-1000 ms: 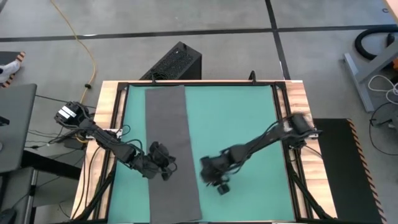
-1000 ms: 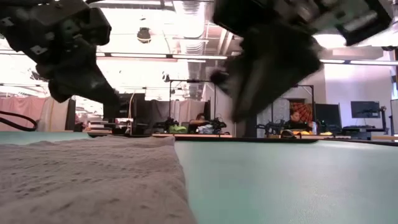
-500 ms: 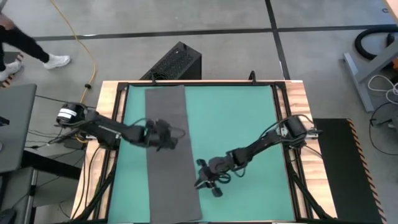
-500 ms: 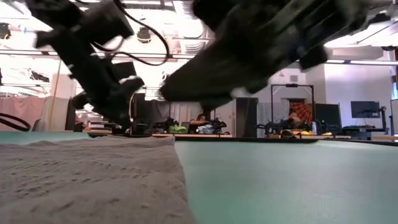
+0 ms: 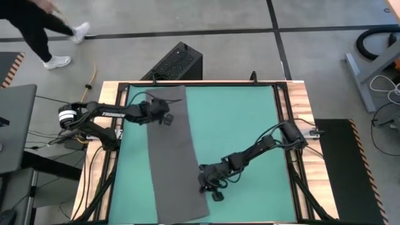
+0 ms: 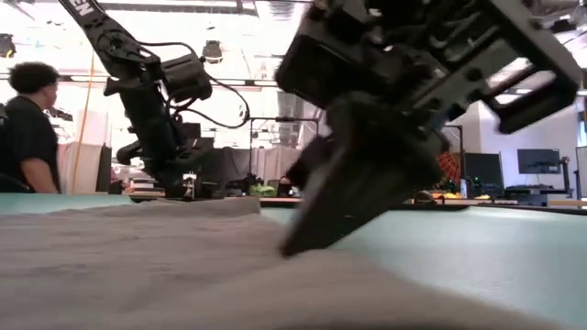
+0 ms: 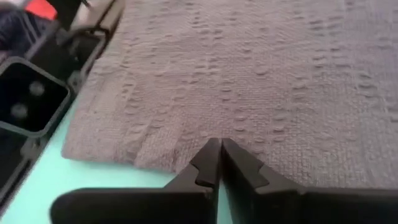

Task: Roll towel
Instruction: Roll the gray towel

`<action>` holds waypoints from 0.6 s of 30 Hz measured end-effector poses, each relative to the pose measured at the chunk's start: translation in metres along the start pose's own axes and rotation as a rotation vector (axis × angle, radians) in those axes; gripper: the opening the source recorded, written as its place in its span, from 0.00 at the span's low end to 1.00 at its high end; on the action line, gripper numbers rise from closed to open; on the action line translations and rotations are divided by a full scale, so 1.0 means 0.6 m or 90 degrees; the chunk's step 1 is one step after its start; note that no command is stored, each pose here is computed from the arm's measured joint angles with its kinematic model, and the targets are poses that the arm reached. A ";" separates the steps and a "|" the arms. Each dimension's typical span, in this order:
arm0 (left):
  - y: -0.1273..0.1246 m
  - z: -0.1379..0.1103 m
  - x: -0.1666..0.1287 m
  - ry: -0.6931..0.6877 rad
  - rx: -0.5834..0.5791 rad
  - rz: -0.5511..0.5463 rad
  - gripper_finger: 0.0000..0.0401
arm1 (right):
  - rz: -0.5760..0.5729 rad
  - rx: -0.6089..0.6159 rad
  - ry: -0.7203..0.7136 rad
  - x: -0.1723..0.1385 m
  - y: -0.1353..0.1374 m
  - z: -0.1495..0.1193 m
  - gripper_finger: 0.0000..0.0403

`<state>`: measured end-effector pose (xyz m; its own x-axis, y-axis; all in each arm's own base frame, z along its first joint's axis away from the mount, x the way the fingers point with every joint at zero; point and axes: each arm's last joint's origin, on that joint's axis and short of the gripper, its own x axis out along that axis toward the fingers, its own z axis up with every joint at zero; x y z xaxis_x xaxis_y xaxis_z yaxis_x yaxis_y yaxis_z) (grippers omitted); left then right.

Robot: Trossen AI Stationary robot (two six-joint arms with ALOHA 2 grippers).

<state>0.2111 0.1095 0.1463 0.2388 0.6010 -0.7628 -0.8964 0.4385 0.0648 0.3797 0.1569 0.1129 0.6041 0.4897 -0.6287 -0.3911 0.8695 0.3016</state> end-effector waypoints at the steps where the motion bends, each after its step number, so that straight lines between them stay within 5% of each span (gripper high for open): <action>1: 0.004 -0.002 0.001 0.011 0.003 0.008 0.00 | -0.005 -0.002 0.012 -0.009 0.000 -0.002 0.08; 10: 0.023 -0.051 0.004 0.133 0.025 0.019 0.00 | -0.031 0.022 0.090 -0.125 0.011 -0.077 0.06; 18: 0.025 -0.086 0.001 0.150 -0.051 0.052 0.00 | -0.046 0.113 0.068 -0.218 0.013 -0.169 0.07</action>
<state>0.1788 0.0817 0.1139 0.0790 0.4565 -0.8862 -0.9379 0.3353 0.0891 0.2274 0.0929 0.1249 0.5455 0.4249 -0.7225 -0.2159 0.9041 0.3687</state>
